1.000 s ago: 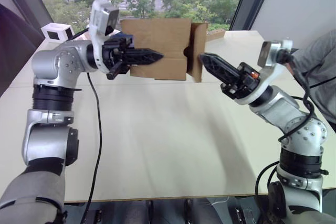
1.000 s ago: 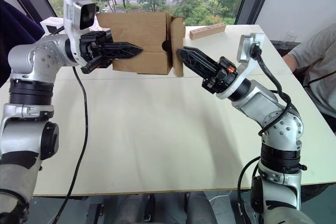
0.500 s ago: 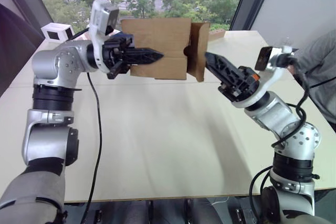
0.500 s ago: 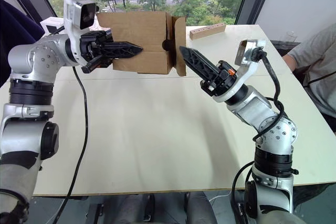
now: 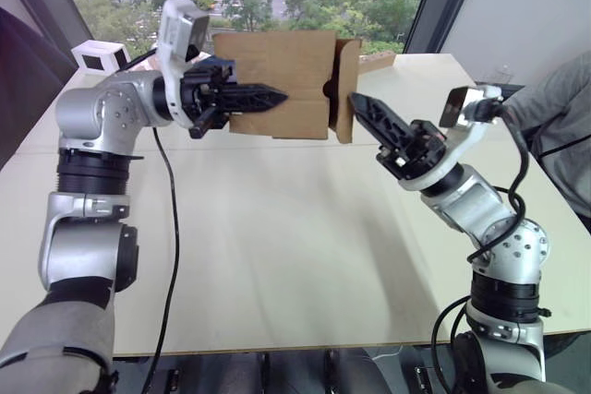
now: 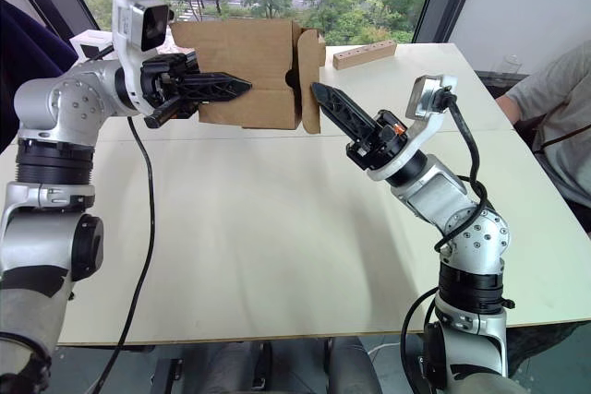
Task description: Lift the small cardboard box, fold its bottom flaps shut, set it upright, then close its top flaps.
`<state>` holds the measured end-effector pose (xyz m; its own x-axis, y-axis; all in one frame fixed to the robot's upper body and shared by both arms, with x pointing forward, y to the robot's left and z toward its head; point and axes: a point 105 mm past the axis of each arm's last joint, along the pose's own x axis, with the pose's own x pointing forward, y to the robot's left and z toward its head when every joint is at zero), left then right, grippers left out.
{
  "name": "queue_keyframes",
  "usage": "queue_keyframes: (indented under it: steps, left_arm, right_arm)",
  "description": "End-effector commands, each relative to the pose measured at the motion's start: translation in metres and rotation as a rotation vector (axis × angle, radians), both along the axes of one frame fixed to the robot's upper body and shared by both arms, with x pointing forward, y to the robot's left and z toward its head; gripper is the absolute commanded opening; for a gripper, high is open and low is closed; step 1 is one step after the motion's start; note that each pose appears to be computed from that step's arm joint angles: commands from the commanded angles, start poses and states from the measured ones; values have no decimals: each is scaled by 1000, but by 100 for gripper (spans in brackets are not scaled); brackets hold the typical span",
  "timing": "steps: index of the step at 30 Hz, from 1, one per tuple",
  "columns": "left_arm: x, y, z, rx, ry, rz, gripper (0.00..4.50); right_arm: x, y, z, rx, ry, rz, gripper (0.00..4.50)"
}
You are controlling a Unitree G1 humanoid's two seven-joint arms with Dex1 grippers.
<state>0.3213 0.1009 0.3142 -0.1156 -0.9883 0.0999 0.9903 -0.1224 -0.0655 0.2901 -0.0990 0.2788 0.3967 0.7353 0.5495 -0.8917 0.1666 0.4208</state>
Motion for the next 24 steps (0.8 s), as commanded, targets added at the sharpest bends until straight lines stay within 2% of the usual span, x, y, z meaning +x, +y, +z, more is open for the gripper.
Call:
queue_keyframes:
  steps: [1,9,16,24]
  left_arm:
    - [-6,3,18,-54,-61,-9,0]
    - [-6,2,16,-77,-52,2,0]
    - [-5,-1,12,-86,-46,3,0]
    - [-3,-3,12,-95,-43,3,0]
  right_arm:
    - [-1,3,8,20,-46,-32,129]
    - [7,7,9,77,-47,-125,129]
    - [3,21,15,140,-45,-121,129]
    - [-2,36,10,119,-40,-106,129]
